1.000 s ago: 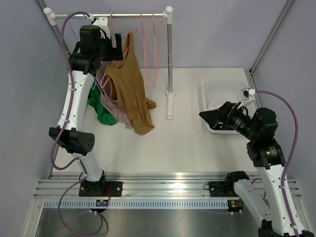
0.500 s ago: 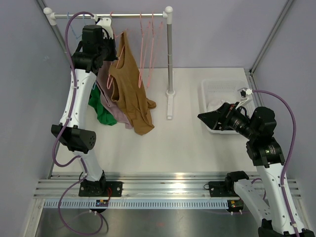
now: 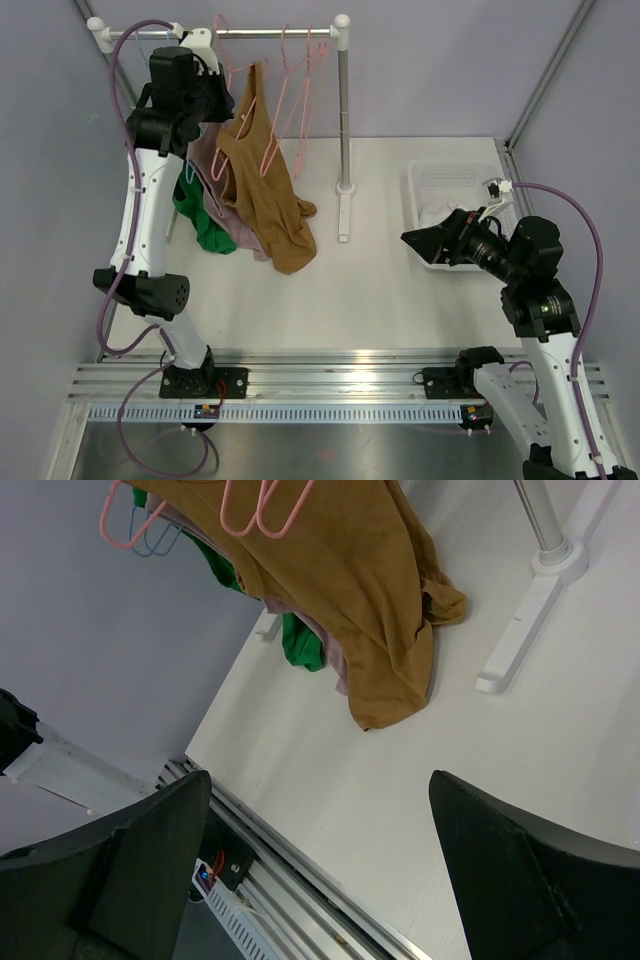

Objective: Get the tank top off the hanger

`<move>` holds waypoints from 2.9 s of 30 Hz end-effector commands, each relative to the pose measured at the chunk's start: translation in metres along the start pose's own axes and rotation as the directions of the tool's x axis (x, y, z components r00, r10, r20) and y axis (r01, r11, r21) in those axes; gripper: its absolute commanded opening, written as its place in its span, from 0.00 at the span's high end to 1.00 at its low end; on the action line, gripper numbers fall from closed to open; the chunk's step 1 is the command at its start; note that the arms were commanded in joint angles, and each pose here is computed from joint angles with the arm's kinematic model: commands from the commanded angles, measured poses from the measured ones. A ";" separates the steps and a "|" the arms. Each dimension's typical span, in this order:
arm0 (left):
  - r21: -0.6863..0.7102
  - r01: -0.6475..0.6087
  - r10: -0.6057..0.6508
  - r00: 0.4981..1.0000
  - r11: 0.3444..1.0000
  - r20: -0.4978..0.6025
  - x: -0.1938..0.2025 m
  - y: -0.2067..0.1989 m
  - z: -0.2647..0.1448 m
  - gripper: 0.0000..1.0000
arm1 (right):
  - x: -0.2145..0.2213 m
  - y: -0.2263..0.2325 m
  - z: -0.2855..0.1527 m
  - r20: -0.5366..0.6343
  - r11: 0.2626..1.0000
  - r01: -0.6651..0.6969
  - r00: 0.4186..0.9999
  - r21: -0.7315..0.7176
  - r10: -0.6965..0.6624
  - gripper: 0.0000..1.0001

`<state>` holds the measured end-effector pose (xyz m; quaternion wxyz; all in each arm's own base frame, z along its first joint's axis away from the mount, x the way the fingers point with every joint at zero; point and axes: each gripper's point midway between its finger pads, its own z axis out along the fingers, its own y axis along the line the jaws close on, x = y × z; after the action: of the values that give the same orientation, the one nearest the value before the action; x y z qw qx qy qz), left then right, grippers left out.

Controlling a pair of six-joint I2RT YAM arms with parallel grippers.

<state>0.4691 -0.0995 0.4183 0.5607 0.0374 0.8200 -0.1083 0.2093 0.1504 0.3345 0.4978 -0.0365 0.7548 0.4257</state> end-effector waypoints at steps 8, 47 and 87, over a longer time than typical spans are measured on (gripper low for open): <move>0.107 0.038 -0.063 0.969 0.993 0.241 -0.065 -0.034 -0.106 1.00 | -0.018 0.026 -0.010 0.037 0.996 0.065 0.997 -0.063 -0.063 0.02; 0.658 0.308 -0.123 0.942 0.687 -0.313 0.255 -0.115 -0.265 1.00 | 0.114 0.043 0.135 -0.157 0.987 0.062 0.984 -0.148 -0.086 0.18; 0.704 0.325 -0.097 0.934 0.631 -0.344 0.268 -0.131 -0.247 1.00 | 0.067 -0.110 0.133 -0.116 0.802 0.197 0.980 0.564 -0.160 1.00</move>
<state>0.1286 -0.1821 0.2606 0.3545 0.1529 0.7929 -0.4714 0.2930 0.2439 0.1838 0.4749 -0.0357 0.8550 0.2052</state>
